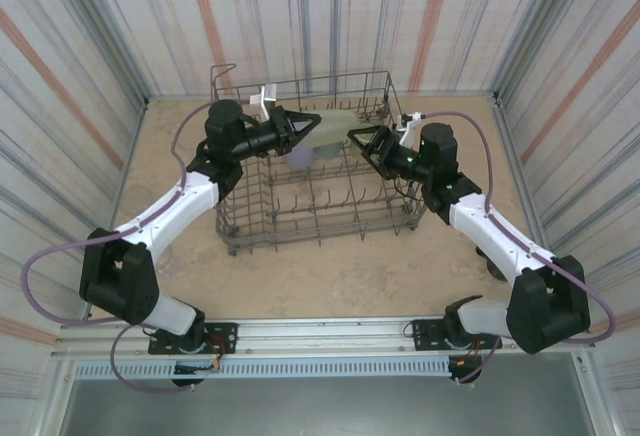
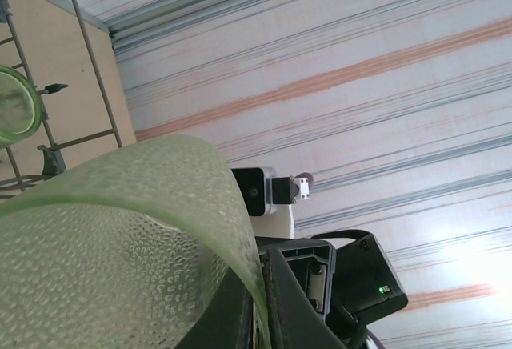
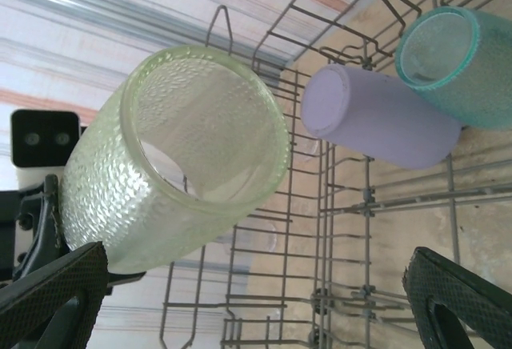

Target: Load the cups into the dish rack

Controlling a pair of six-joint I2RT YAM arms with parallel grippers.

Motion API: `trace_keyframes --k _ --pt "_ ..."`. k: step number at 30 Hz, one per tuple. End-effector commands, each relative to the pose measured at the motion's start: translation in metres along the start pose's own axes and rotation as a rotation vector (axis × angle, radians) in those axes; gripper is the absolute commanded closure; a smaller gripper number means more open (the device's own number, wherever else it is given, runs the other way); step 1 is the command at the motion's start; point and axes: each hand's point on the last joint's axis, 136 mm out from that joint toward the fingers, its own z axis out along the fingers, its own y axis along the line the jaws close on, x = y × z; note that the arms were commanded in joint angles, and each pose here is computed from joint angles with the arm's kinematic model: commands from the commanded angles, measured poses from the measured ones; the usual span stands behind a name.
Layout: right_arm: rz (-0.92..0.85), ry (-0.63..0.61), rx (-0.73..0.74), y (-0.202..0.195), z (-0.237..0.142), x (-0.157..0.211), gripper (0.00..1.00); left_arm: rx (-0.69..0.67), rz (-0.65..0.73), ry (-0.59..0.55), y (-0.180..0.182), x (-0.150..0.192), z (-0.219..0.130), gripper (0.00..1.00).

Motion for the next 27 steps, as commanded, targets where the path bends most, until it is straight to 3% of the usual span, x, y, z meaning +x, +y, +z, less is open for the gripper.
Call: trace_keyframes --k 1,23,27 --pt "-0.006 -0.012 -0.099 0.028 0.006 -0.007 0.01 0.097 0.021 -0.013 -0.02 -0.003 -0.005 1.0" --pt "0.079 -0.134 -0.208 0.05 0.028 -0.031 0.0 0.146 -0.035 0.001 -0.009 0.013 0.0 1.0" --pt "0.081 -0.136 -0.244 0.056 0.032 -0.031 0.08 0.139 -0.043 0.003 -0.003 0.017 0.001 1.0"
